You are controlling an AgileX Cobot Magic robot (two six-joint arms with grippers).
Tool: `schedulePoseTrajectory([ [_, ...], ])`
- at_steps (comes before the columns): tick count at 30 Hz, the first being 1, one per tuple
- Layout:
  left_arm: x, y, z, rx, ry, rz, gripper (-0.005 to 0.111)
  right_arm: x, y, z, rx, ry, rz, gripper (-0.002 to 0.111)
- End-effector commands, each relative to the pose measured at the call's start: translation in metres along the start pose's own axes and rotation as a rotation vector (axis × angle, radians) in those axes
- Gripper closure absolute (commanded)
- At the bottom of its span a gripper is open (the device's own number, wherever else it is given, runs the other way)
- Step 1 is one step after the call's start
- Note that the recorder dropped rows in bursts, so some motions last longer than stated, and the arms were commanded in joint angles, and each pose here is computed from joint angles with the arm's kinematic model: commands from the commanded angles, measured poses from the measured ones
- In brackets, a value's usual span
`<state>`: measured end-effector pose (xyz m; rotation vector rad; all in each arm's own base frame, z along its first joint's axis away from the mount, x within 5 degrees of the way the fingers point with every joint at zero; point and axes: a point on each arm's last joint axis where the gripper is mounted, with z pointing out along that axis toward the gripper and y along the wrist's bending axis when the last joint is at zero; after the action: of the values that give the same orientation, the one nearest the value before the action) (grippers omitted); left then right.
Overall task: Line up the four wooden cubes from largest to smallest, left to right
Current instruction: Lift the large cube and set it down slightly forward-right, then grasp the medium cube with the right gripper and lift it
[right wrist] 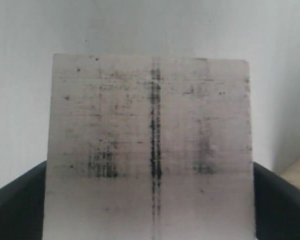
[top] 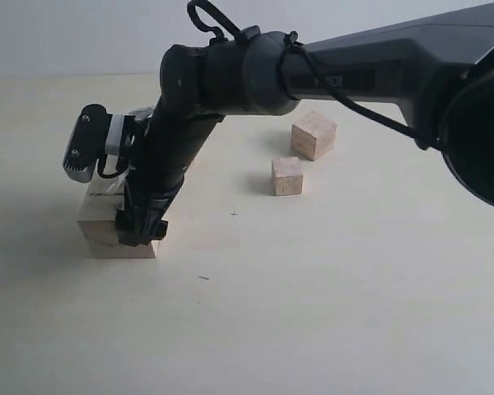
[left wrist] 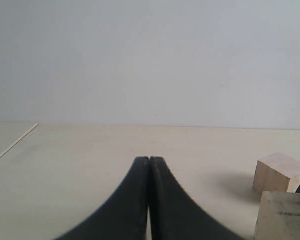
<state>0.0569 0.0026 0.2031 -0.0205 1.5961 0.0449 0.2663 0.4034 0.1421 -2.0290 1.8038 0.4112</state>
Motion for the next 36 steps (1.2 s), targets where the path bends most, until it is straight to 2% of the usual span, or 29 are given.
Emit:
schedulePoseTrajectory([
  [1, -0.001, 0.000, -0.001, -0.001, -0.008, -0.008, 0.104, -0.011, -0.003, -0.018, 0.039, -0.041, 0.011, 0.005],
  [6, -0.001, 0.000, -0.001, -0.001, -0.008, -0.008, 0.104, -0.016, -0.004, -0.031, 0.068, -0.055, -0.017, 0.003],
  [9, -0.001, 0.000, -0.001, -0.001, -0.008, -0.008, 0.104, -0.025, -0.007, -0.060, 0.143, -0.078, -0.067, 0.003],
  [12, -0.001, 0.000, -0.001, -0.001, -0.008, -0.008, 0.104, -0.036, -0.009, -0.108, 0.255, -0.099, -0.079, 0.003],
  [17, -0.001, 0.000, -0.001, -0.001, -0.008, -0.008, 0.104, -0.039, -0.013, -0.198, 0.487, -0.150, 0.038, 0.003],
  [20, -0.001, 0.000, -0.001, -0.001, -0.008, -0.008, 0.104, -0.029, -0.023, -0.234, 0.554, -0.205, 0.152, 0.003],
  [23, -0.001, 0.000, -0.001, -0.001, -0.008, -0.008, 0.104, -0.013, -0.037, -0.246, 0.569, -0.251, 0.353, 0.003],
  [26, -0.001, 0.000, -0.001, -0.001, -0.008, -0.008, 0.104, 0.002, -0.054, -0.229, 0.549, -0.261, 0.582, 0.003],
  [28, -0.001, 0.000, -0.001, -0.001, -0.008, -0.008, 0.104, 0.007, -0.061, -0.209, 0.528, -0.253, 0.677, 0.003],
  [36, -0.001, 0.000, -0.001, -0.001, -0.008, -0.008, 0.104, 0.015, -0.076, -0.100, 0.442, -0.189, 0.699, 0.003],
])
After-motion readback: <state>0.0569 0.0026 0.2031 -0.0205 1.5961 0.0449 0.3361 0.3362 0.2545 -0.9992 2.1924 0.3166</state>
